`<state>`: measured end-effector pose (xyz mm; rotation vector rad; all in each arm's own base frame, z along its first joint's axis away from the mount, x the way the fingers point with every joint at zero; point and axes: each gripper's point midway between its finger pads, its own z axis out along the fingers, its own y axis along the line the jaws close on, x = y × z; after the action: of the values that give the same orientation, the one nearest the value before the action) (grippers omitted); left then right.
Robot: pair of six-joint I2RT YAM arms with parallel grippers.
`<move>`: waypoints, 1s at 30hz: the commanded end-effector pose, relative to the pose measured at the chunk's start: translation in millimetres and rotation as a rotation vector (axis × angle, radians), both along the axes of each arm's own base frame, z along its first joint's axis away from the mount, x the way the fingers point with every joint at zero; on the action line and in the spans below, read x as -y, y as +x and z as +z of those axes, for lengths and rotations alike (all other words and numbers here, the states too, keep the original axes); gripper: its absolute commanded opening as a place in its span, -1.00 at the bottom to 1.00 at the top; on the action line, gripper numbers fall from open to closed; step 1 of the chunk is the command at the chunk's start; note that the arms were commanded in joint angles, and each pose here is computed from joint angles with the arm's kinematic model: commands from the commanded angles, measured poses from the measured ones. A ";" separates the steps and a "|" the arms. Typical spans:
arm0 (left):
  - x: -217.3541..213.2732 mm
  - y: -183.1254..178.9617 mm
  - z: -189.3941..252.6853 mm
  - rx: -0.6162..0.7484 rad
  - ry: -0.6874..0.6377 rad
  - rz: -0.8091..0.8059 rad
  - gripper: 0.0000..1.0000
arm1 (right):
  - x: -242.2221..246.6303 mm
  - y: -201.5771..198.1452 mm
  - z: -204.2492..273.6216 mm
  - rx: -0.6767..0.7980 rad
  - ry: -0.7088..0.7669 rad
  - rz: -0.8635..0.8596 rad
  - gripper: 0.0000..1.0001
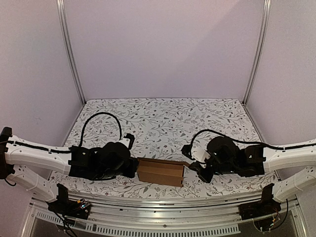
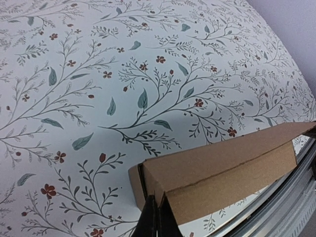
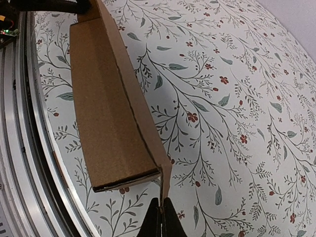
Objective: Fold the paper box
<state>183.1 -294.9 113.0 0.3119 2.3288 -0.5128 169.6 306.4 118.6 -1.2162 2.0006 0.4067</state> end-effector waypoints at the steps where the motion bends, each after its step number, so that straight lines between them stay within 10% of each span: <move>1: -4.5 -16.2 -22.3 -0.065 0.083 -0.044 -1.00 | -17.7 -0.2 15.5 -0.041 0.072 0.003 -1.00; 30: -3.7 -14.2 -23.9 -0.075 0.109 -0.019 -0.85 | -31.1 1.9 -2.6 -0.185 0.092 -0.108 -1.00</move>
<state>186.6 -288.3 104.6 0.3105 2.3734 -0.3894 176.1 327.3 112.6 -1.0277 2.1865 0.5203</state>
